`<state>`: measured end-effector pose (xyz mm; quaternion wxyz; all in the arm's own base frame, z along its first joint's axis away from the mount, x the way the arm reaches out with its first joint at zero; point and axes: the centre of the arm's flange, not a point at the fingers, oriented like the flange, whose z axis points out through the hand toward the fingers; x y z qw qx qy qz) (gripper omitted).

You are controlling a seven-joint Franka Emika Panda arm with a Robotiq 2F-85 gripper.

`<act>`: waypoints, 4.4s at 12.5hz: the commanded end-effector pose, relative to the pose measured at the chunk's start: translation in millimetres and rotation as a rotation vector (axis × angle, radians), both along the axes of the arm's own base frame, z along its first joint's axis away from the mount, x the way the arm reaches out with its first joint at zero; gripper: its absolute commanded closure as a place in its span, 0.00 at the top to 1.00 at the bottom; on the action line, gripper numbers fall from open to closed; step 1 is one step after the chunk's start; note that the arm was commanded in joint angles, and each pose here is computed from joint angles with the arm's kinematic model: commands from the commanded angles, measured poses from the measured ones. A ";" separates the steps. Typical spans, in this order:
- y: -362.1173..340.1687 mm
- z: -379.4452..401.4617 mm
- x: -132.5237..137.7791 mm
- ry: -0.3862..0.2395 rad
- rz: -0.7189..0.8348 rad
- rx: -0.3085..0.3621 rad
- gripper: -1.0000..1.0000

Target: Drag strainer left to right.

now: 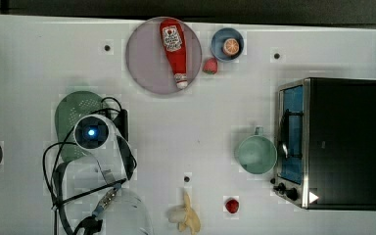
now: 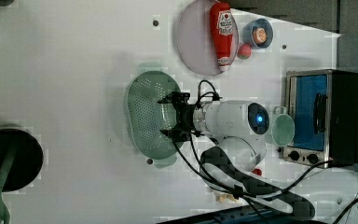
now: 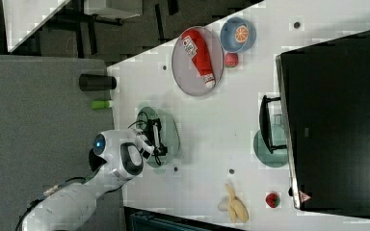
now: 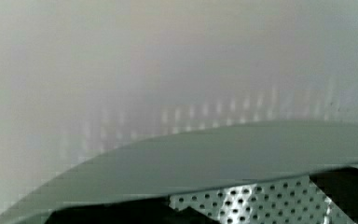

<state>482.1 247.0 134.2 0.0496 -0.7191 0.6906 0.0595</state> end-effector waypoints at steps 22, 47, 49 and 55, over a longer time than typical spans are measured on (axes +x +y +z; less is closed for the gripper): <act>-258.4 6.7 1.8 0.020 -0.052 -0.199 1.00; -289.9 442.2 -26.3 -0.034 0.682 -0.085 1.00; -295.5 464.5 -32.1 -0.045 0.684 -0.128 1.00; -295.2 462.4 -32.4 -0.033 0.691 -0.146 1.00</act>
